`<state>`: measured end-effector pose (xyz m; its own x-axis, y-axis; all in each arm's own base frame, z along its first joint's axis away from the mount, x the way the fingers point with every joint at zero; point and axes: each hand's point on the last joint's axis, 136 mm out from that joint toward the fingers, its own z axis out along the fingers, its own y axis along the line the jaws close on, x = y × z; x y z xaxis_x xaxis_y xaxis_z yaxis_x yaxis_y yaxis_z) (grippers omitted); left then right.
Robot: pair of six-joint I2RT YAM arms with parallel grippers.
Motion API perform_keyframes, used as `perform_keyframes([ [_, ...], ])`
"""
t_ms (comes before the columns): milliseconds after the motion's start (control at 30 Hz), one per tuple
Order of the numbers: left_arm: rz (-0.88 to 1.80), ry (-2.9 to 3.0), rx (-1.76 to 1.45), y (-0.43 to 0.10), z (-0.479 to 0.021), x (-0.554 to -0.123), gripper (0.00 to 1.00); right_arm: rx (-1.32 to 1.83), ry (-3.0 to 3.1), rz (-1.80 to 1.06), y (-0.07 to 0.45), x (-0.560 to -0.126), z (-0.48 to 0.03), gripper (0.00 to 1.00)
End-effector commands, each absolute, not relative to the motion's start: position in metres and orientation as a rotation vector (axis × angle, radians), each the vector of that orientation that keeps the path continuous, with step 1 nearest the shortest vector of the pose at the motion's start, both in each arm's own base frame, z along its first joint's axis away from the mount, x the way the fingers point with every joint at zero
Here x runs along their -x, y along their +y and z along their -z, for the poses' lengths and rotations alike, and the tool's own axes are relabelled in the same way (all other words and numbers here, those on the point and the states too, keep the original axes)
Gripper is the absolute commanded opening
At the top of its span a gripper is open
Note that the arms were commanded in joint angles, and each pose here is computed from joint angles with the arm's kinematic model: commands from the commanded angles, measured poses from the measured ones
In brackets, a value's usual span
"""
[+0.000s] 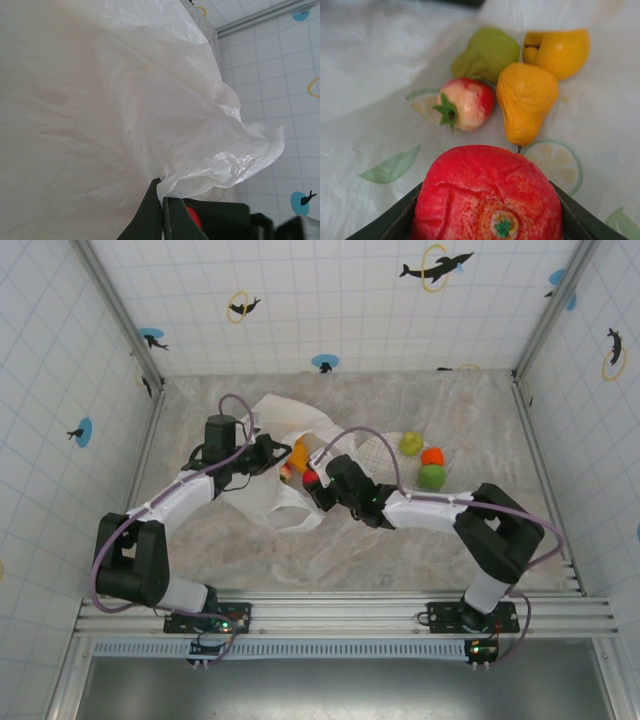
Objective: Place the fruits into the plastic bag
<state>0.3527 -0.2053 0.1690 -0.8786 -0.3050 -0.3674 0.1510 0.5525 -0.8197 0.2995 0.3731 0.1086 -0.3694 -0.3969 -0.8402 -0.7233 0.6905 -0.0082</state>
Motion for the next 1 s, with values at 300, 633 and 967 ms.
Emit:
perform_keyframes([
  [300, 1.304, 2.317, 0.129, -0.205, -0.171, -0.353, 0.00, 0.703, 1.977, -0.486, 0.396, -0.354, -0.078, 0.57],
  [633, 1.308, 2.314, 0.129, -0.206, -0.172, -0.353, 0.00, 0.599, 1.994, -0.547, 0.413, -0.382, -0.064, 0.57],
  [967, 1.308, 2.315, 0.129, -0.206, -0.172, -0.353, 0.00, 0.507, 1.986, -0.648, 0.445, -0.406, -0.063, 0.58],
])
